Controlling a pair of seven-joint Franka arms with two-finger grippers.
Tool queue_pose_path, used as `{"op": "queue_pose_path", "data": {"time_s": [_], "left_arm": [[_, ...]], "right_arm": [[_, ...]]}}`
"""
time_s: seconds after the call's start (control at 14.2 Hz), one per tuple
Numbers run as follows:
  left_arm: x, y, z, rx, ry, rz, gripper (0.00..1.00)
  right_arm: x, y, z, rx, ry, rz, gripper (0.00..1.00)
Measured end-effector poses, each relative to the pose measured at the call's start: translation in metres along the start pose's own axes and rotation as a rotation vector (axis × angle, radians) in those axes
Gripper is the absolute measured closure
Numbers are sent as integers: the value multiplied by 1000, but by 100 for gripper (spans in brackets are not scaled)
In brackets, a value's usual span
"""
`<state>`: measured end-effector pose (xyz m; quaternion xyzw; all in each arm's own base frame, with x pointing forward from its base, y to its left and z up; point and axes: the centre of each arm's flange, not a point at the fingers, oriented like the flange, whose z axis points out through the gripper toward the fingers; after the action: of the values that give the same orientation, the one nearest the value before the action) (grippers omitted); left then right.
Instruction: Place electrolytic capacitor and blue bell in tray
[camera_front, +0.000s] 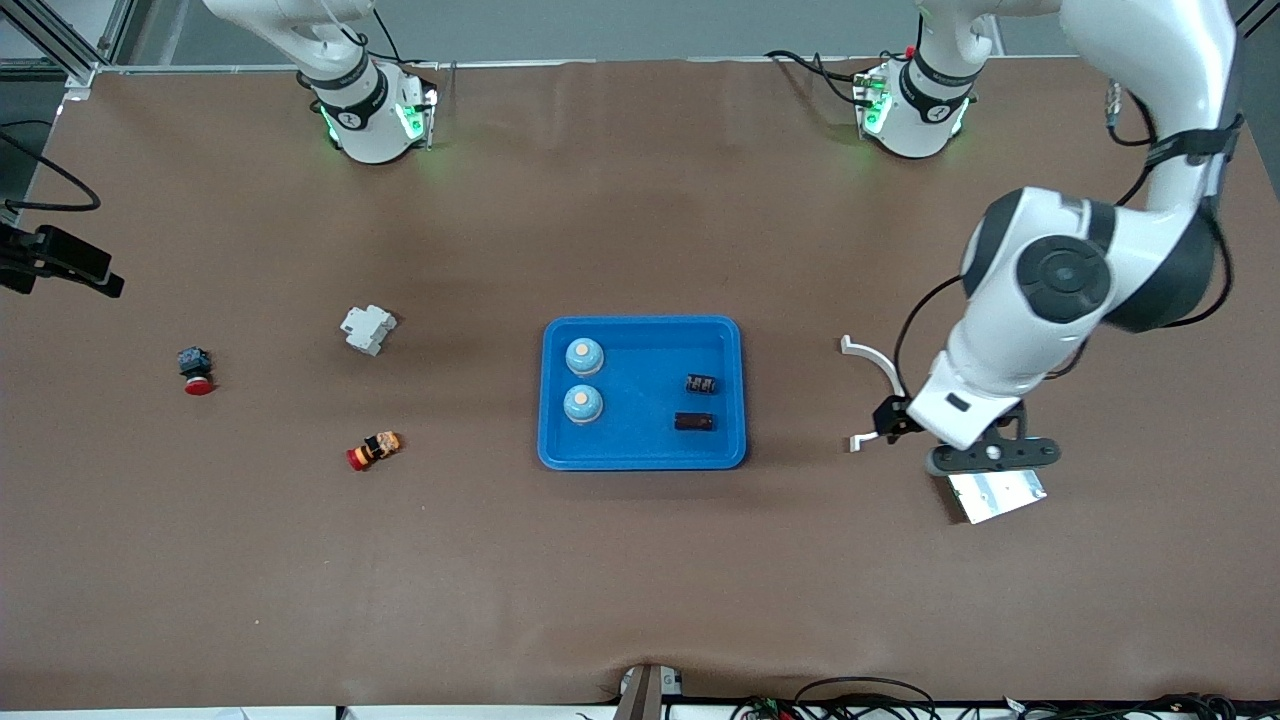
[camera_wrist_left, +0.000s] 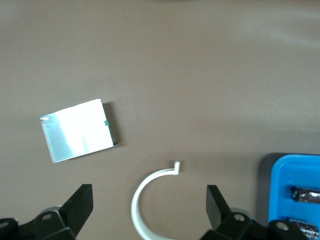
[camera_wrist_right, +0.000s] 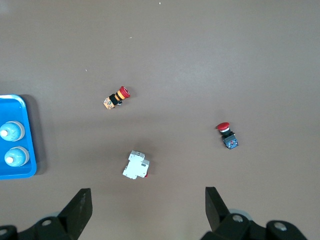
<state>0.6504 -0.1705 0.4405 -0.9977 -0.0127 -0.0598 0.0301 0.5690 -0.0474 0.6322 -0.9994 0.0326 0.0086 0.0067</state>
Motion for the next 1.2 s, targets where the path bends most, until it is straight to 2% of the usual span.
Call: {"op": "queue_pose_path", "data": {"time_s": [0.28, 0.64, 0.92, 1.2], "left_arm": [[-7, -39, -44, -8, -32, 27, 0], [-23, -61, -100, -24, -27, 55, 0], [-29, -109, -126, -42, -33, 87, 0], [-36, -116, -141, -47, -29, 90, 0]], "right_arm": [[0, 0, 0, 0, -1, 0, 0], [0, 0, 0, 0, -1, 0, 0], [0, 0, 0, 0, -2, 0, 0], [0, 0, 0, 0, -2, 1, 0]]}}
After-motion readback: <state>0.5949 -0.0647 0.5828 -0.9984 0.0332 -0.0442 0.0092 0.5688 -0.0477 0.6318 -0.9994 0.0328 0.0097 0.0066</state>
